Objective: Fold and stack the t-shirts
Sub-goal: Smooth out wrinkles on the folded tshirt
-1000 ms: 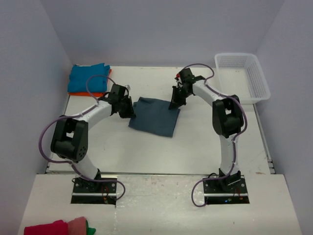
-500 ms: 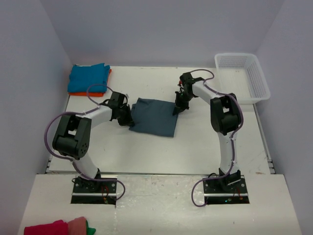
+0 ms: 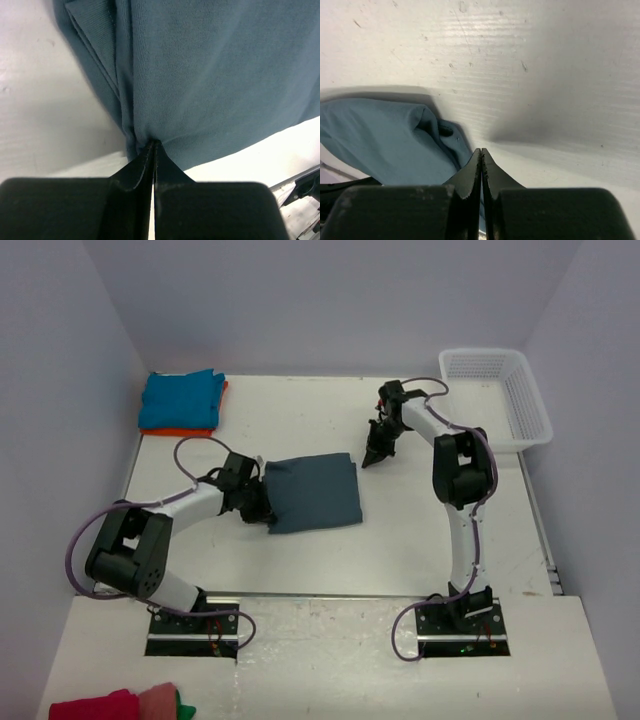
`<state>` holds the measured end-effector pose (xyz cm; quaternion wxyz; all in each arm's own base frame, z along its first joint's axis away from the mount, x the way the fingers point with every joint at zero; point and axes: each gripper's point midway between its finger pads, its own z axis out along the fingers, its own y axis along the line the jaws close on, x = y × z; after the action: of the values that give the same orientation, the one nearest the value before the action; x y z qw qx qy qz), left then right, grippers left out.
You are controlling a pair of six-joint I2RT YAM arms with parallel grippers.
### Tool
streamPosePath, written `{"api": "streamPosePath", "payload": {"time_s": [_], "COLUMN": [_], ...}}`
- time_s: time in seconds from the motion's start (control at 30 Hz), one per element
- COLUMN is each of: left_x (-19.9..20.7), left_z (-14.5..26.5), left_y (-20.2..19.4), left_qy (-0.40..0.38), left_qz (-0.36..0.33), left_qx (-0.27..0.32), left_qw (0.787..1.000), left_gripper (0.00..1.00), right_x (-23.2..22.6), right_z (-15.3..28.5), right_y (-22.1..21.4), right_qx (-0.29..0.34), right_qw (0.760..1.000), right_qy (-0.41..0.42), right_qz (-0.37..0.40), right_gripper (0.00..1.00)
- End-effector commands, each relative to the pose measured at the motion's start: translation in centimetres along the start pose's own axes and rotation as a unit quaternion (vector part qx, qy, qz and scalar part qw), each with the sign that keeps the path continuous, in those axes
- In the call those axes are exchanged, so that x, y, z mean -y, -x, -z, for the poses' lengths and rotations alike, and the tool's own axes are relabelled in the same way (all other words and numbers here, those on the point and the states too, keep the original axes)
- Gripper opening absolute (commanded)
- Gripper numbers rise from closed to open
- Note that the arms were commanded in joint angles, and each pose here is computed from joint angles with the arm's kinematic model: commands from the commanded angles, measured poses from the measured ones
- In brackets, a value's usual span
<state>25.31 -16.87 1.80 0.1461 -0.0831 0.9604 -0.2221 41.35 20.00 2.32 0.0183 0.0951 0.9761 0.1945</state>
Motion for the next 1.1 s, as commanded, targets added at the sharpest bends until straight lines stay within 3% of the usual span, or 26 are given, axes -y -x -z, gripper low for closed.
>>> {"api": "streamPosePath", "payload": {"time_s": [0.0, 0.13, 0.23, 0.33, 0.4, 0.43, 0.47, 0.53, 0.57, 0.6, 0.63, 0.67, 0.7, 0.73, 0.9, 1.07], "left_x": [-1.6, 0.0, 3.5, 6.4, 6.7, 7.1, 6.9, 6.2, 6.1, 5.9, 5.6, 5.3, 5.4, 5.2, 6.3, 7.3], "left_z": [0.8, 3.8, 7.5, 9.5, 9.1, 9.8, 9.7, 9.0, 8.6, 8.3, 8.0, 7.7, 7.5, 7.2, 6.0, 4.0], "left_y": [-1.8, 2.1, 7.0, 9.9, 10.7, 11.5, 11.7, 12.0, 12.0, 12.2, 12.1, 12.2, 12.7, 12.7, 13.7, 14.0], "left_qy": [0.033, 0.039, 0.020, -0.003, 0.007, 0.013, 0.021, 0.018, 0.010, -0.014, -0.027, -0.037, -0.058, -0.065, -0.111, -0.152], "left_qz": [0.001, -0.039, -0.067, -0.090, -0.095, -0.096, -0.093, -0.081, -0.076, -0.065, -0.059, -0.054, -0.049, -0.044, -0.043, -0.031], "left_qx": [-0.020, 0.054, 0.125, 0.148, 0.136, 0.138, 0.135, 0.125, 0.119, 0.110, 0.102, 0.099, 0.100, 0.095, 0.078, 0.050], "left_qw": [0.999, 0.997, 0.990, 0.985, 0.986, 0.986, 0.986, 0.989, 0.990, 0.992, 0.993, 0.993, 0.992, 0.992, 0.990, 0.987], "left_gripper": [0.00, 0.00, 0.00, 0.00, 0.13, 0.34, 0.38, 0.41, 0.41, 0.41, 0.38, 0.30, 0.06, 0.00, 0.00, 0.00], "right_x": [-1.5, -3.5, -5.0, -6.8, -7.4, -7.9, -8.1, -8.2, -8.2, -8.3, -8.7, -8.6, -8.7, -9.0, -10.7, -9.9], "right_z": [1.4, 4.2, 7.8, 10.6, 11.4, 11.3, 11.2, 10.4, 10.0, 9.4, 9.0, 8.7, 8.3, 7.8, 5.7, 2.6], "right_y": [1.1, 1.0, 0.5, -1.8, -3.6, -4.5, -5.1, -5.9, -6.1, -6.3, -6.5, -6.8, -7.0, -7.2, -9.3, -10.5], "right_qx": [0.014, 0.070, 0.130, 0.139, 0.136, 0.128, 0.120, 0.101, 0.096, 0.088, 0.085, 0.078, 0.075, 0.076, 0.020, -0.011], "right_qw": [0.999, 0.992, 0.983, 0.976, 0.972, 0.970, 0.969, 0.970, 0.970, 0.971, 0.969, 0.971, 0.971, 0.969, 0.964, 0.971], "right_qy": [0.025, 0.057, 0.058, 0.092, 0.109, 0.113, 0.120, 0.118, 0.118, 0.120, 0.127, 0.128, 0.133, 0.143, 0.199, 0.182], "right_qz": [0.027, 0.086, 0.115, 0.139, 0.161, 0.174, 0.180, 0.188, 0.188, 0.189, 0.193, 0.187, 0.185, 0.187, 0.173, 0.153], "right_gripper": [0.00, 0.00, 0.00, 0.01, 0.23, 0.32, 0.53, 0.57, 0.53, 0.42, 0.17, 0.00, 0.00, 0.00, 0.00, 0.00]}}
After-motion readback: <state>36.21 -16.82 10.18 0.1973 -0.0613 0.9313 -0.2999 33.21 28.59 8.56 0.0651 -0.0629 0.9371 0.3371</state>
